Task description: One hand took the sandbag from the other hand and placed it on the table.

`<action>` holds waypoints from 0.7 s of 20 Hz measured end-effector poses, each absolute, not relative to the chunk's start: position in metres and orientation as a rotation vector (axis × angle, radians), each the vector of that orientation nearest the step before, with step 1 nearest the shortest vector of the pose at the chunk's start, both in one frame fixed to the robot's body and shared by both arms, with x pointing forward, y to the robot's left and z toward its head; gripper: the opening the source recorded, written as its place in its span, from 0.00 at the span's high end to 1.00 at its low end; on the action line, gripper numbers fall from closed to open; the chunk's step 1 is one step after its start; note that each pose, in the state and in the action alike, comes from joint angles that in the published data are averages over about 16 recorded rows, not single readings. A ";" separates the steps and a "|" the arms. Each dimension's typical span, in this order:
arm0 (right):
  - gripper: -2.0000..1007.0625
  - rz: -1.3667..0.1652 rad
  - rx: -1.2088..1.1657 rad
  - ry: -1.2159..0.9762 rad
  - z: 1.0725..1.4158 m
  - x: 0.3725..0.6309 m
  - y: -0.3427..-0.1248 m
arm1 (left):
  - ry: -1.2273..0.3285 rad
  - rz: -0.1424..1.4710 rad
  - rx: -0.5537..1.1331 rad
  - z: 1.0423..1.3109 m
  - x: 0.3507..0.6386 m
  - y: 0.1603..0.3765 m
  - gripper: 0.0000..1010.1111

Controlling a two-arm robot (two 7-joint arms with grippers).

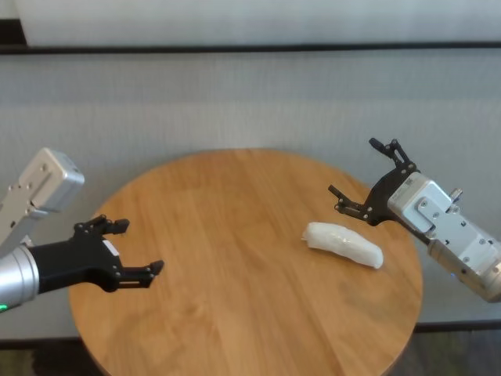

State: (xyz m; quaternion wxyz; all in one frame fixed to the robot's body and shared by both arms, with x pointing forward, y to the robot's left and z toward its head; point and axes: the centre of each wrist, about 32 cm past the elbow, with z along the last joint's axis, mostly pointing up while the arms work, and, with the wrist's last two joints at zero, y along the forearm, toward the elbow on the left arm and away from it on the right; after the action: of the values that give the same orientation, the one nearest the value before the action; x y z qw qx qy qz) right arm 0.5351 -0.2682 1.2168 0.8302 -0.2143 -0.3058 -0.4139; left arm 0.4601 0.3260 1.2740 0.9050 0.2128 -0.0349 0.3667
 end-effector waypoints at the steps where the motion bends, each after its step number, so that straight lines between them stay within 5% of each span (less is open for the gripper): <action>1: 0.00 -0.888 -0.439 -0.656 1.217 0.532 -0.267 | -0.072 0.758 0.440 1.274 0.460 0.326 0.01; 14: 0.00 -0.896 -0.415 -0.658 1.217 0.530 -0.266 | -0.072 0.757 0.440 1.274 0.460 0.326 0.01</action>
State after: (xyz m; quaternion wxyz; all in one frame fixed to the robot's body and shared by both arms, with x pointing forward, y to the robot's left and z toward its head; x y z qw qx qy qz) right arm 0.5295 -0.2660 1.2174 0.8292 -0.1955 -0.3099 -0.4220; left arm 0.4601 0.3259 1.2740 0.9050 0.2129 -0.0349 0.3667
